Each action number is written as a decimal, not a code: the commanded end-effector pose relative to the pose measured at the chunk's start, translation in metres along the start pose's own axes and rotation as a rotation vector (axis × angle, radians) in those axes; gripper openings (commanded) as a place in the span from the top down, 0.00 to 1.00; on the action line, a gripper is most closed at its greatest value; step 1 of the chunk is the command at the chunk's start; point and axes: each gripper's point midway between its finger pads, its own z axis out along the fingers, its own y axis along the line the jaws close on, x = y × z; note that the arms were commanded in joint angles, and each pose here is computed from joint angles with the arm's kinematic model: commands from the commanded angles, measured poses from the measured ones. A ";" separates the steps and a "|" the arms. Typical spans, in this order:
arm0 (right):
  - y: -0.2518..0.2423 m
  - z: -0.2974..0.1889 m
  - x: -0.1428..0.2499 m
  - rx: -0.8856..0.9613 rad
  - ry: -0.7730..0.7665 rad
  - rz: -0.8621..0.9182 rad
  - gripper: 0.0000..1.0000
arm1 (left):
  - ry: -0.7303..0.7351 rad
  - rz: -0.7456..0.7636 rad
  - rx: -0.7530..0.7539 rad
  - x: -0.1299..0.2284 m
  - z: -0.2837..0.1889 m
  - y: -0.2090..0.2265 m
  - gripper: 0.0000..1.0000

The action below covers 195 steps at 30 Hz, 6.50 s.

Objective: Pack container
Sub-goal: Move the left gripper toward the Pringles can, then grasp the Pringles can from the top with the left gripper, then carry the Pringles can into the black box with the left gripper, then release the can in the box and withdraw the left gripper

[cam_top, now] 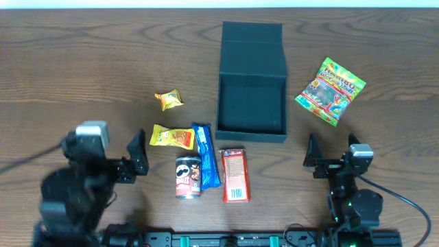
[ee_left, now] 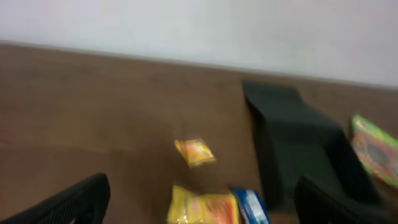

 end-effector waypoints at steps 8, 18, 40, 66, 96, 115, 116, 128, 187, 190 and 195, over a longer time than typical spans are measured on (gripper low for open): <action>0.000 0.000 0.001 -0.004 0.001 0.011 0.01 | 0.656 -0.279 0.089 0.052 0.022 -0.035 0.05; 0.000 0.000 0.001 -0.004 0.001 0.011 0.01 | 0.942 -0.202 0.007 0.097 0.059 -0.025 0.04; 0.000 0.000 0.001 -0.004 0.001 0.011 0.01 | 0.946 -0.073 -0.428 0.195 0.083 -0.048 0.05; 0.000 0.000 0.001 -0.004 0.001 0.011 0.01 | 0.871 -0.072 -0.312 0.273 0.119 -0.043 0.39; 0.000 0.000 0.001 -0.004 0.001 0.011 0.01 | 0.566 0.026 -0.161 0.076 0.138 -0.125 0.57; 0.000 0.000 0.001 -0.004 0.001 0.011 0.01 | 0.496 0.094 0.028 0.080 0.259 -0.221 0.48; 0.000 0.000 0.001 -0.004 0.000 0.011 0.01 | 0.506 0.093 0.039 0.085 0.263 -0.225 0.48; 0.000 0.000 0.001 -0.004 0.001 0.011 0.01 | 0.526 0.092 0.057 0.101 0.277 -0.232 0.40; 0.000 0.000 0.001 -0.004 0.001 0.011 0.01 | 0.584 0.103 0.014 0.115 0.290 -0.223 0.94; 0.000 0.000 0.001 -0.004 0.001 0.011 0.01 | 0.598 0.094 0.042 0.119 0.291 -0.228 0.94; 0.000 0.000 0.001 -0.004 0.001 0.011 0.01 | 0.601 0.075 0.096 0.121 0.293 -0.239 0.94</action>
